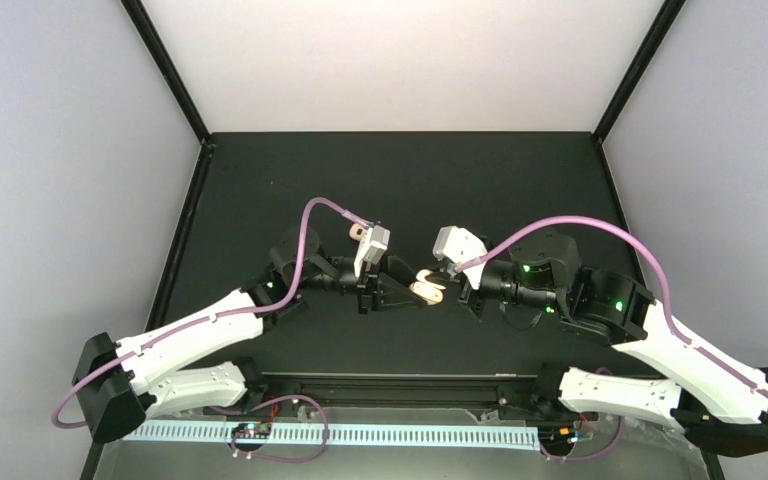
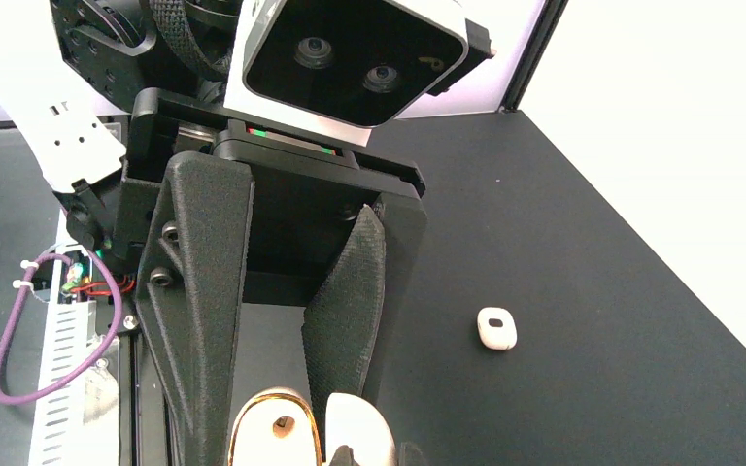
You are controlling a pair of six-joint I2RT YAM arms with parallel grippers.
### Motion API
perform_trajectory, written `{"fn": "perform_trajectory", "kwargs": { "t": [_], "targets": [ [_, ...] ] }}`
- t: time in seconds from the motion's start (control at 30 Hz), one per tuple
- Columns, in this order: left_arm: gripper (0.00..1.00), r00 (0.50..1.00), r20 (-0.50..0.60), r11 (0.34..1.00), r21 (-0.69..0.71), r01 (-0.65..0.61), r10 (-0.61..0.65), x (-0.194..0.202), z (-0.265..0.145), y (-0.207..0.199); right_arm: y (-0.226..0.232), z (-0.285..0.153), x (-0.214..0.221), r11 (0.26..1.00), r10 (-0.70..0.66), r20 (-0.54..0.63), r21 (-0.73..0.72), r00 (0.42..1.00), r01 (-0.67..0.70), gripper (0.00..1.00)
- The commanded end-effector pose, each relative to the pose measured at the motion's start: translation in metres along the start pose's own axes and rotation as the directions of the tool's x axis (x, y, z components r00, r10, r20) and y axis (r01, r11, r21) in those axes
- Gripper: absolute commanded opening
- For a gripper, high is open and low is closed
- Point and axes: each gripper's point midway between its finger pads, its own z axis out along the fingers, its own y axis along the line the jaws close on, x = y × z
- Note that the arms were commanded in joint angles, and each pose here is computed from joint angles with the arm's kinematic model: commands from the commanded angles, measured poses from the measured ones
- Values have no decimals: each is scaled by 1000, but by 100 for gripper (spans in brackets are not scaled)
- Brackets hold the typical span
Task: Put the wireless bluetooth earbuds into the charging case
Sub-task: Adjust the charging case.
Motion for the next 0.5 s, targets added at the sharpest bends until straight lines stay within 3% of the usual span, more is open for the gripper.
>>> {"fn": "perform_trajectory", "kwargs": {
  "t": [0.0, 0.1, 0.17, 0.47],
  "targets": [
    [40, 1000, 8, 999, 30, -31, 30, -9, 1, -7, 1, -4, -10, 1000, 3, 39, -4, 999, -3, 1],
    [50, 1000, 3, 999, 33, -28, 28, -8, 1, -7, 1, -5, -10, 1000, 3, 38, -3, 999, -3, 1],
    [50, 1000, 0, 999, 34, -27, 27, -7, 1, -7, 1, -4, -10, 1000, 3, 38, -4, 999, -3, 1],
    [31, 1000, -10, 999, 39, -29, 30, -4, 1, -7, 1, -5, -10, 1000, 5, 40, -5, 999, -4, 1]
  ]
}}
